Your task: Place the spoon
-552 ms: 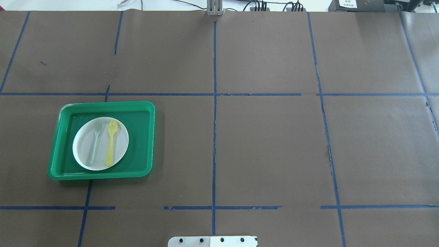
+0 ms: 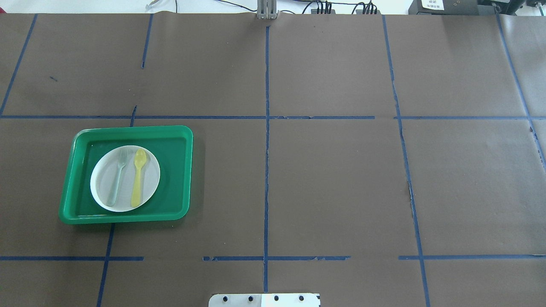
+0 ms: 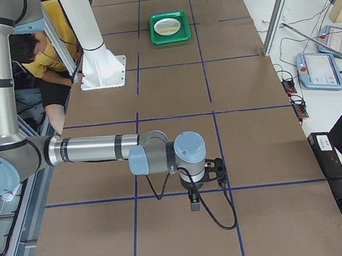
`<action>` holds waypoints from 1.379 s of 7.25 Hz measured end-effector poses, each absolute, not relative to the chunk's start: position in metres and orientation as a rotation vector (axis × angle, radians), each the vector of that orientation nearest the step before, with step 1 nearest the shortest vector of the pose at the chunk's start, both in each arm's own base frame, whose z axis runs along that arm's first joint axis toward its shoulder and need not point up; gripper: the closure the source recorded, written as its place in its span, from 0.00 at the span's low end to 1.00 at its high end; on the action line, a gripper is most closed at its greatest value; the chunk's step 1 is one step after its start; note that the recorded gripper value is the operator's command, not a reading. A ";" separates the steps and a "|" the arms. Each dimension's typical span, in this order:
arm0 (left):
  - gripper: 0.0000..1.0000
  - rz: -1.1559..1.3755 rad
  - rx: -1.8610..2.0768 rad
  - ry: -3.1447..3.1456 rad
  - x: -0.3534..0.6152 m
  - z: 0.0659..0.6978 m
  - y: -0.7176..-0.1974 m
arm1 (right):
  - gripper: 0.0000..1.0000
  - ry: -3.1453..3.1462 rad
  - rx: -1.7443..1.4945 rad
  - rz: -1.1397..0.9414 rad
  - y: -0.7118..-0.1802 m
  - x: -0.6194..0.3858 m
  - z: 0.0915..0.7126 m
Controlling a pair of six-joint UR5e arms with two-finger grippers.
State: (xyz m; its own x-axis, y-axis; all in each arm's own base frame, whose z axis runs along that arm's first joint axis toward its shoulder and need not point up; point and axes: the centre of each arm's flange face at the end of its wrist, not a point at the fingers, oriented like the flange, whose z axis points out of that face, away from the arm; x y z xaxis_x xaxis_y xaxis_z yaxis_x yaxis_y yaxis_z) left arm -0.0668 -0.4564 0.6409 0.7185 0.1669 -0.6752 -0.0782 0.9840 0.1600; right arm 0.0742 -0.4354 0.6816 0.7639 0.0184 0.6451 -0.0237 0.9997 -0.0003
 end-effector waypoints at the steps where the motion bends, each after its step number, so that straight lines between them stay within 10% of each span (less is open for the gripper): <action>1: 0.00 0.153 0.159 0.759 -0.055 0.613 -0.462 | 0.00 -0.701 0.008 0.023 -0.435 0.074 0.682; 8: 0.00 -0.015 0.170 0.915 0.258 0.454 -0.435 | 0.00 -0.701 0.008 0.023 -0.435 0.074 0.682; 10: 0.28 -0.099 0.139 0.928 0.346 0.435 -0.434 | 0.00 -0.701 0.008 0.023 -0.435 0.074 0.682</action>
